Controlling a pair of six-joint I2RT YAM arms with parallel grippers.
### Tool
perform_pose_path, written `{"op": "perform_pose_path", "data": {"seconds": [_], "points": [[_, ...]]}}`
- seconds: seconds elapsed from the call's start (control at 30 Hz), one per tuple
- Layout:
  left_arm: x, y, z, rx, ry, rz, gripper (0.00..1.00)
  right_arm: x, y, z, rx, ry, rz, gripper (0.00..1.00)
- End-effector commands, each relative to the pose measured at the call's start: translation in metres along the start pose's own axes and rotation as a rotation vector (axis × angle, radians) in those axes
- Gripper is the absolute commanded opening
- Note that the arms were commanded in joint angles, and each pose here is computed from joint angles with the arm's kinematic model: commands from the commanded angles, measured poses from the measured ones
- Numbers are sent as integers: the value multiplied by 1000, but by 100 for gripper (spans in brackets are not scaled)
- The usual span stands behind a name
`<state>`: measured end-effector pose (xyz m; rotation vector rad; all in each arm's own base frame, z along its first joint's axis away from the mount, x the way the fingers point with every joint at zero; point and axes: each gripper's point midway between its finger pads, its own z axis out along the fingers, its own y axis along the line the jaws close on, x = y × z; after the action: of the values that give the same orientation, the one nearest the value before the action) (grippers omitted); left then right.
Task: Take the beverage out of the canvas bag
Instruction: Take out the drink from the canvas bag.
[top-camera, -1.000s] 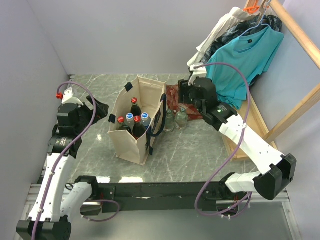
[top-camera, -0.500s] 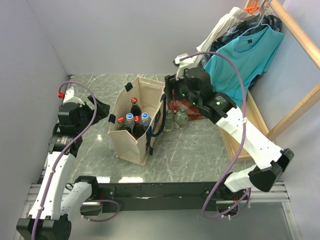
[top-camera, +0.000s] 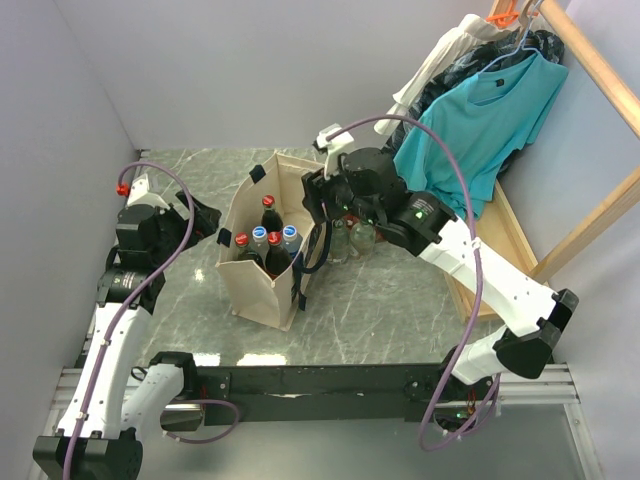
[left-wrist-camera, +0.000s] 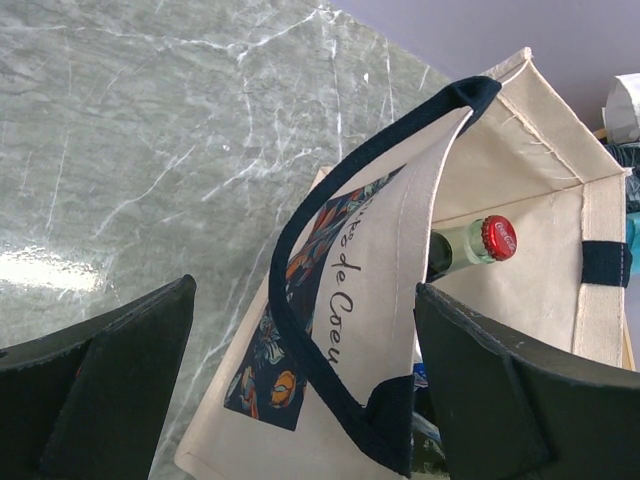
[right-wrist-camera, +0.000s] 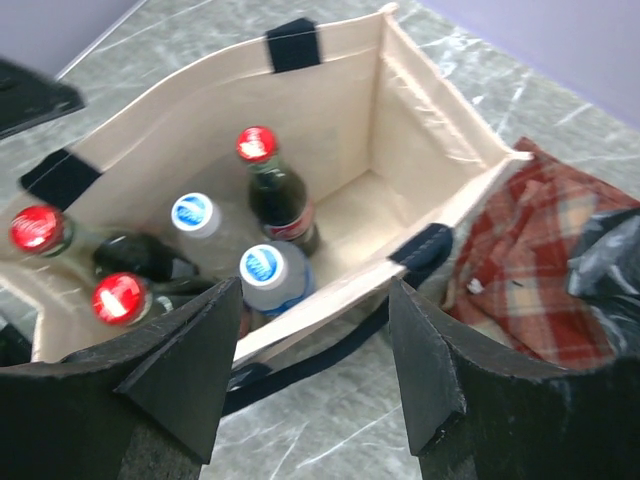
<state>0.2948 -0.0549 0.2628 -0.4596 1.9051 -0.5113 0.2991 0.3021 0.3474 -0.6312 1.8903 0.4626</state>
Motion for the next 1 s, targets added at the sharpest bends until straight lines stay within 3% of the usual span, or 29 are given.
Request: {"op": "perform_pose_path", "data": {"seconds": [0.0, 0.43, 0.97], "points": [[-7, -9, -1, 46, -32, 4, 96, 7, 18, 0, -55, 15, 3, 66], [-2, -1, 0, 25, -33, -2, 96, 29, 36, 26, -98, 62, -2, 65], [3, 3, 0, 15, -31, -1, 96, 1, 50, 61, -122, 45, -34, 66]]}}
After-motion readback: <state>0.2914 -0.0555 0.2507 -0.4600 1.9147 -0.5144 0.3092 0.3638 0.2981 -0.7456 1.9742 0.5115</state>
